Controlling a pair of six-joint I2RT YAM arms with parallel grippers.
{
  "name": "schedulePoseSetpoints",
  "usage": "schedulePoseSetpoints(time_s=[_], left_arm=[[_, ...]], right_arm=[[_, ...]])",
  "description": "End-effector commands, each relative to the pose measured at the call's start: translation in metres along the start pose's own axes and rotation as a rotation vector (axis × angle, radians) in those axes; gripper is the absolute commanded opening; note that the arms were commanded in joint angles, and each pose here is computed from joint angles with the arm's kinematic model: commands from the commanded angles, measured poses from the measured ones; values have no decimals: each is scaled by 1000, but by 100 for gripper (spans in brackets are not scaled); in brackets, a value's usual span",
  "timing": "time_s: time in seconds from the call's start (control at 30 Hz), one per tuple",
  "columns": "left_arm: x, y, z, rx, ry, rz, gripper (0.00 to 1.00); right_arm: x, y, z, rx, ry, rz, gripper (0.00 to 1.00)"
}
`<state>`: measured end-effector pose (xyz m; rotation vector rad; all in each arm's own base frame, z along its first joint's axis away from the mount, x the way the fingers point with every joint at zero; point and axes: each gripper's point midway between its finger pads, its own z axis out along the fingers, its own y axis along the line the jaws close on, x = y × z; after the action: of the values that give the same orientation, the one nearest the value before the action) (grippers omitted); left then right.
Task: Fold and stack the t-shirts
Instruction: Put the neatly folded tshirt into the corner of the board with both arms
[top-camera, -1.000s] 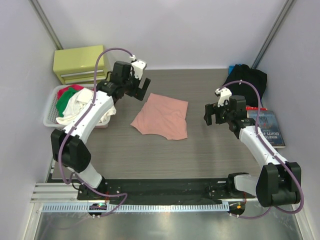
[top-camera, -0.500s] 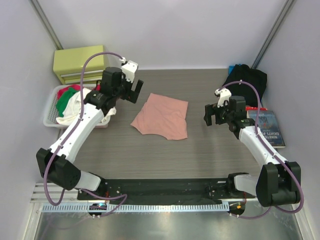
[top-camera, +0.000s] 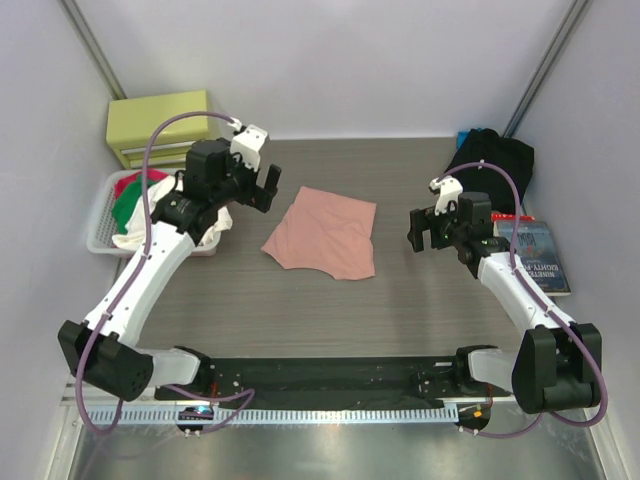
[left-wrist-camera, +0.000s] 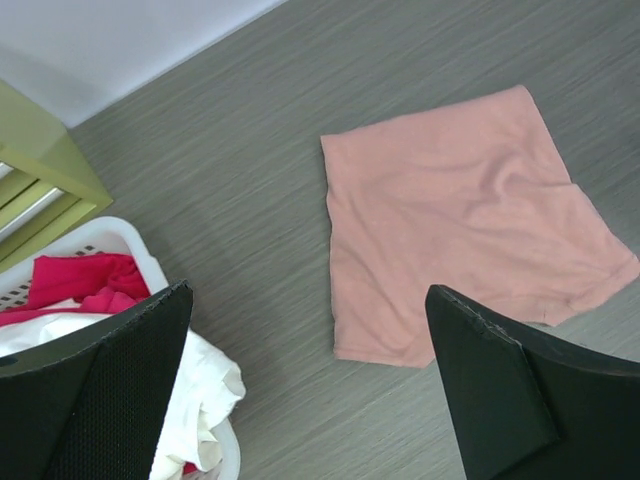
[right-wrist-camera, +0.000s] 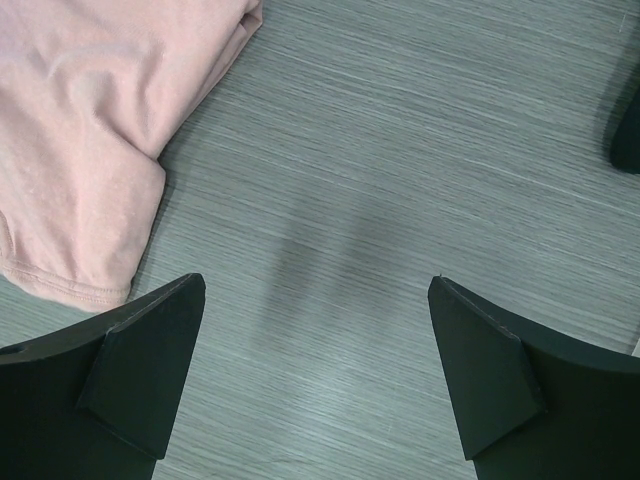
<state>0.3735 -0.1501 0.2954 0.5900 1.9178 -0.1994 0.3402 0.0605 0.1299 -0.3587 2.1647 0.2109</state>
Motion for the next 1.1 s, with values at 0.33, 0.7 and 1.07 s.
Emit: schedulePoseSetpoints(time_s=[0.33,0.7,1.07], left_arm=[[12,5,-13,-5,-35,22,100],[56,-6,-17,126,49,-66,100],[53,-22,-52,177,15,-49,100]], right_arm=[[-18,0,-4,0,-73,-36,100],[-24,23,-14,-67,-98,-60,100],[-36,38,-58,-91,-133,-119,96]])
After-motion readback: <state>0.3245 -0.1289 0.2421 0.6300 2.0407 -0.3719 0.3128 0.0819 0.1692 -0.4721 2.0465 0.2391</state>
